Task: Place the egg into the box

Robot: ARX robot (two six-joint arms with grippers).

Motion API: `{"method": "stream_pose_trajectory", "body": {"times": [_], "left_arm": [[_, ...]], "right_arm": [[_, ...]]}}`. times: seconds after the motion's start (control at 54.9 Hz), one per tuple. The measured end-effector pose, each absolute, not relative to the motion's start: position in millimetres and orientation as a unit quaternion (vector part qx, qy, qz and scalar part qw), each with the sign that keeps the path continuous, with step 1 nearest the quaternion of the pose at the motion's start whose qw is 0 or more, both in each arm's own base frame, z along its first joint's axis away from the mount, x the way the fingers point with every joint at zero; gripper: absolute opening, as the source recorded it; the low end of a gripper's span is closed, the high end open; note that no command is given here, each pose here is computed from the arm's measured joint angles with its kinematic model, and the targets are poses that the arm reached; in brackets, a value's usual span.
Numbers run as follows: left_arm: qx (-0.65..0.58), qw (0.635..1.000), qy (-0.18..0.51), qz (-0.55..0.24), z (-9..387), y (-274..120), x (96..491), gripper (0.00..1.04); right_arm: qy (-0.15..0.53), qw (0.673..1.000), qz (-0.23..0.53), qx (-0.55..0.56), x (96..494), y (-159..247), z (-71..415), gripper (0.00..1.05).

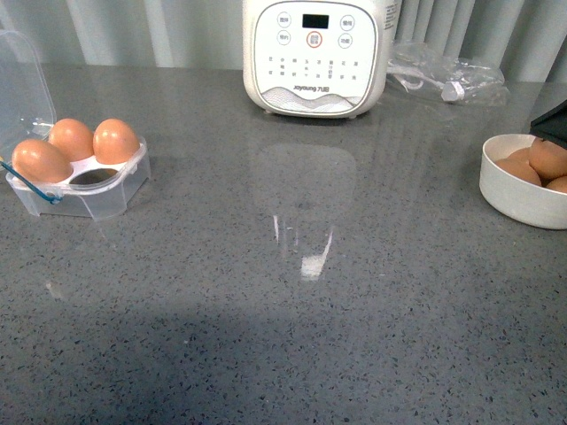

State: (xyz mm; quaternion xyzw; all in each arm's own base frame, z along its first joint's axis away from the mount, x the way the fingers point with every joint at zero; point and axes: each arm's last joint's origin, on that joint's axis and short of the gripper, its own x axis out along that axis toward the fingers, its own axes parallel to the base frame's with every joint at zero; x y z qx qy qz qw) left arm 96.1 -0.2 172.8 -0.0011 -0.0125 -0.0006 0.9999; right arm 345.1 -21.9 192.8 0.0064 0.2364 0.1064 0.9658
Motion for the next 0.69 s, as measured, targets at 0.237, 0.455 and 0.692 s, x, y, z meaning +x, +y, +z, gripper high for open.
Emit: {"method": "stream_pose_trajectory", "body": {"times": [0.237, 0.455, 0.692], "left_arm": [[-0.001, 1.0, -0.012, -0.001, 172.8, -0.2, 96.1, 0.98], [-0.001, 1.0, -0.012, -0.001, 172.8, -0.2, 96.1, 0.98], [-0.001, 1.0, -0.012, -0.001, 172.8, -0.2, 96.1, 0.98]], "right_arm": [[0.238, 0.964, 0.116, 0.017, 348.6, -20.0, 185.6, 0.97], [0.241, 0.963, 0.115, 0.017, 347.6, -19.7, 182.5, 0.89], [0.242, 0.963, 0.116, 0.016, 347.4, -18.7, 182.0, 0.57]]}}
